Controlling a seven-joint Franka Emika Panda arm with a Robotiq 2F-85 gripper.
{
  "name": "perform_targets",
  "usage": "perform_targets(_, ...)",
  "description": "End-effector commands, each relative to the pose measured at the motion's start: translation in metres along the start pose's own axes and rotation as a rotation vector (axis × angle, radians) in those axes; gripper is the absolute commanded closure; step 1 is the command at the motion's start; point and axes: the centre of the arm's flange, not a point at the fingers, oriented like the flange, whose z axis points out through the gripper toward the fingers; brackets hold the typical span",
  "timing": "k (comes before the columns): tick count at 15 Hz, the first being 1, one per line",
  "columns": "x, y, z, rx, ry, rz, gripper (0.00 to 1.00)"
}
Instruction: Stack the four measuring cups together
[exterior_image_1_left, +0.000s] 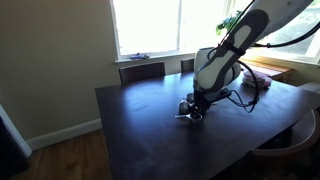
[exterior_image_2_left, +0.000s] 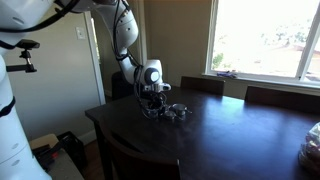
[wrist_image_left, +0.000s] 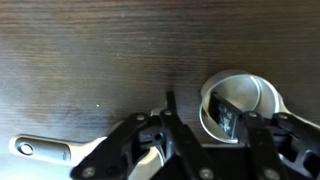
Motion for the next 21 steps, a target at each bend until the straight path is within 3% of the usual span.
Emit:
perform_targets(1, 0.002, 0.003, 0.005, -0.023, 0.008, 0.026, 0.89)
perform_targets(4, 0.003, 0.01, 0.003, -0.027, -0.002, 0.03, 0.94)
perform_targets(8, 0.0, 0.013, -0.006, -0.026, -0.021, -0.007, 0.91)
perform_targets(16, -0.022, 0.01, -0.051, 0.05, -0.073, -0.256, 0.92)
perform_targets(21, -0.033, 0.009, -0.088, 0.092, -0.062, -0.375, 0.92)
